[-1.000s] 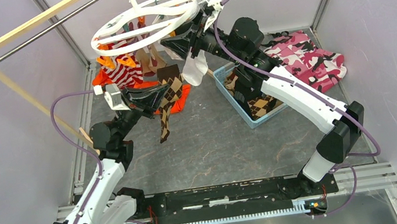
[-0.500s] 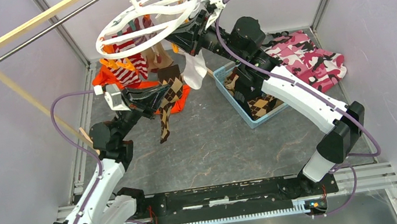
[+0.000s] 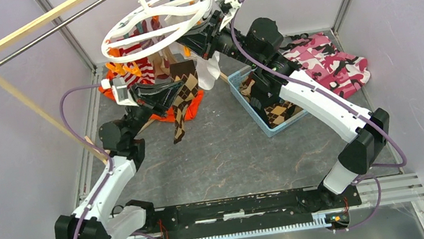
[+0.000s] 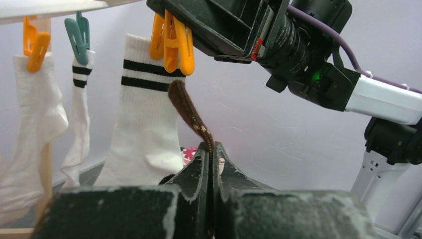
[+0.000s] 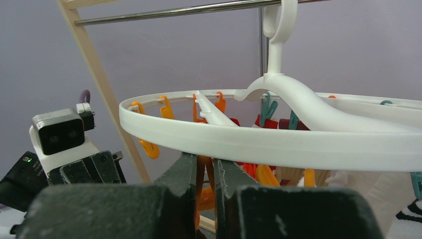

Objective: Clip the socks to the hanger
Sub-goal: Clamp the sock onto the hanger.

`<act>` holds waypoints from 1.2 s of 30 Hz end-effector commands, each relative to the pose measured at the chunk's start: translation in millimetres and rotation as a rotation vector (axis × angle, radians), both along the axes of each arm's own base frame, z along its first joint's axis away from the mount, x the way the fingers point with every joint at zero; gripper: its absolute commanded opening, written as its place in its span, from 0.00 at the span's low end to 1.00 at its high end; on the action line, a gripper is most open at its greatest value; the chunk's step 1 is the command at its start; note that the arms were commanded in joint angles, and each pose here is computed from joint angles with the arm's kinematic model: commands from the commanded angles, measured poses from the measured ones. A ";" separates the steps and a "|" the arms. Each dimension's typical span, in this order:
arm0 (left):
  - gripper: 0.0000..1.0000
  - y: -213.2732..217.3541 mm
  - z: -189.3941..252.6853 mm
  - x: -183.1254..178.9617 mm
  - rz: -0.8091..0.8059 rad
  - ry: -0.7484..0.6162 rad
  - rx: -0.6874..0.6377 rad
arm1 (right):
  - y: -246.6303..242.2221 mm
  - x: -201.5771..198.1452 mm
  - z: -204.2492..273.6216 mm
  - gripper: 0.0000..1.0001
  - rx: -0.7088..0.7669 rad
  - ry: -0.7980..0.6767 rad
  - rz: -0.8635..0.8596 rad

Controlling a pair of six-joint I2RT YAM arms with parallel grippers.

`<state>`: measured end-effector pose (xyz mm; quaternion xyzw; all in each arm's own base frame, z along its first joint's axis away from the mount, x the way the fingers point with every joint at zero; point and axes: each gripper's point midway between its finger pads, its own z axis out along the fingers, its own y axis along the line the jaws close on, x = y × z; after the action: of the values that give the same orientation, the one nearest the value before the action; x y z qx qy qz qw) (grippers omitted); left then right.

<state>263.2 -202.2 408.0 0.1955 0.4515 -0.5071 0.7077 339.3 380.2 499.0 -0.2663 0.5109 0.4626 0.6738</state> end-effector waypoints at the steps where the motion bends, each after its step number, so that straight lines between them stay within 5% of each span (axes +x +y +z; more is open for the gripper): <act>1: 0.02 -1.3 32.7 -16.8 -0.077 -0.062 -0.079 | -8.6 -12.0 25.4 0.01 0.042 -0.019 0.014; 36: 0.02 -17.6 35.9 -6.4 -0.200 -0.053 -0.072 | -4.5 -22.5 29.1 0.00 0.067 -0.004 0.079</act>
<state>269.5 -219.1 420.1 0.2106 0.4303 -0.5717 0.6661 332.7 382.8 500.9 -0.2621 0.5107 0.4876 0.6579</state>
